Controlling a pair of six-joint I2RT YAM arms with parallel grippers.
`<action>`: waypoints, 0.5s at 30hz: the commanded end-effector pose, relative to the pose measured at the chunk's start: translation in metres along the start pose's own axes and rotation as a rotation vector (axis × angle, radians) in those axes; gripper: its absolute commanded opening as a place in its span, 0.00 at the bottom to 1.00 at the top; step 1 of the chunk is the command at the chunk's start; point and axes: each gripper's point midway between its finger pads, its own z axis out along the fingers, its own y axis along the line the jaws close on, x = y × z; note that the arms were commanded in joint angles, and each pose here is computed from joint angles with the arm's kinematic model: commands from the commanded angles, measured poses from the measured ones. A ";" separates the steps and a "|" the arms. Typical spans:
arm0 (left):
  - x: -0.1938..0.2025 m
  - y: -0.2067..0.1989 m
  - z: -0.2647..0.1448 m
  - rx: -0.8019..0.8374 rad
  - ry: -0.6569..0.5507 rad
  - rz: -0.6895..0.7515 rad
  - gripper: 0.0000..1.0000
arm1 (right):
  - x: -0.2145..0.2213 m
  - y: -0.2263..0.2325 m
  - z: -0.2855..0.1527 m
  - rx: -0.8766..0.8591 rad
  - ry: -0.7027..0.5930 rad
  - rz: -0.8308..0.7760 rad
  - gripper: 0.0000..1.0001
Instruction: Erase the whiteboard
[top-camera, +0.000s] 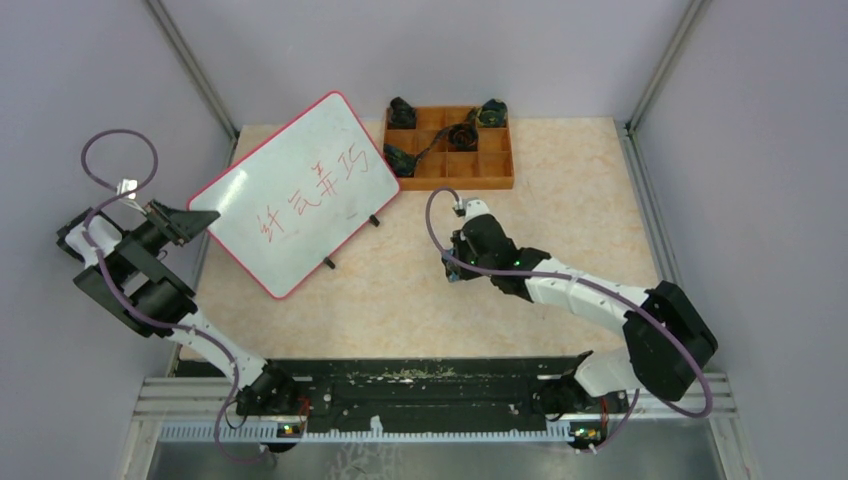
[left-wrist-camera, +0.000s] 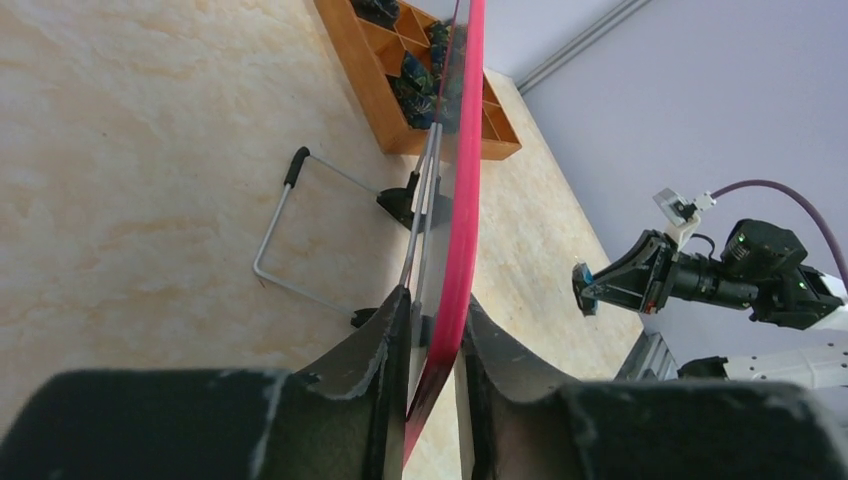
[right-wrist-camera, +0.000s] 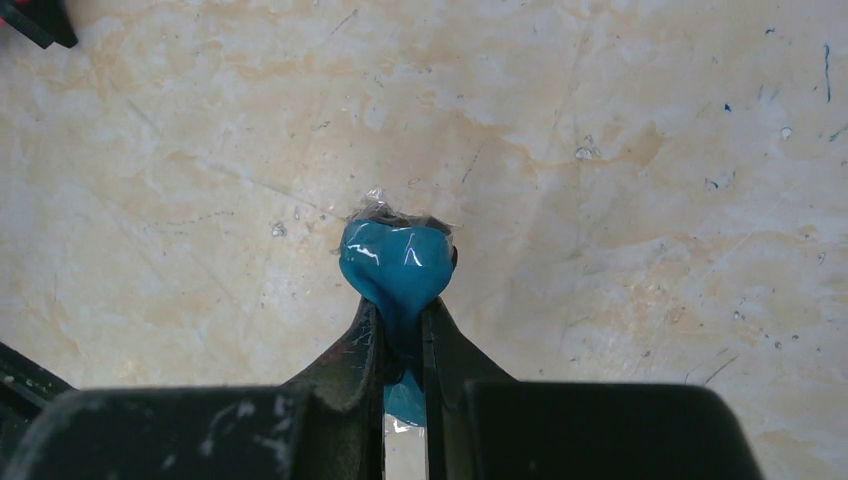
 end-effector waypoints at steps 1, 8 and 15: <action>-0.033 0.022 -0.008 -0.019 -0.043 0.339 0.25 | -0.037 0.005 0.000 0.003 -0.072 -0.012 0.00; -0.032 0.022 -0.008 -0.020 -0.040 0.353 0.10 | -0.044 0.007 0.004 0.002 -0.068 -0.022 0.00; -0.028 0.024 -0.008 -0.027 -0.025 0.362 0.00 | -0.060 0.000 0.009 0.015 -0.078 -0.023 0.00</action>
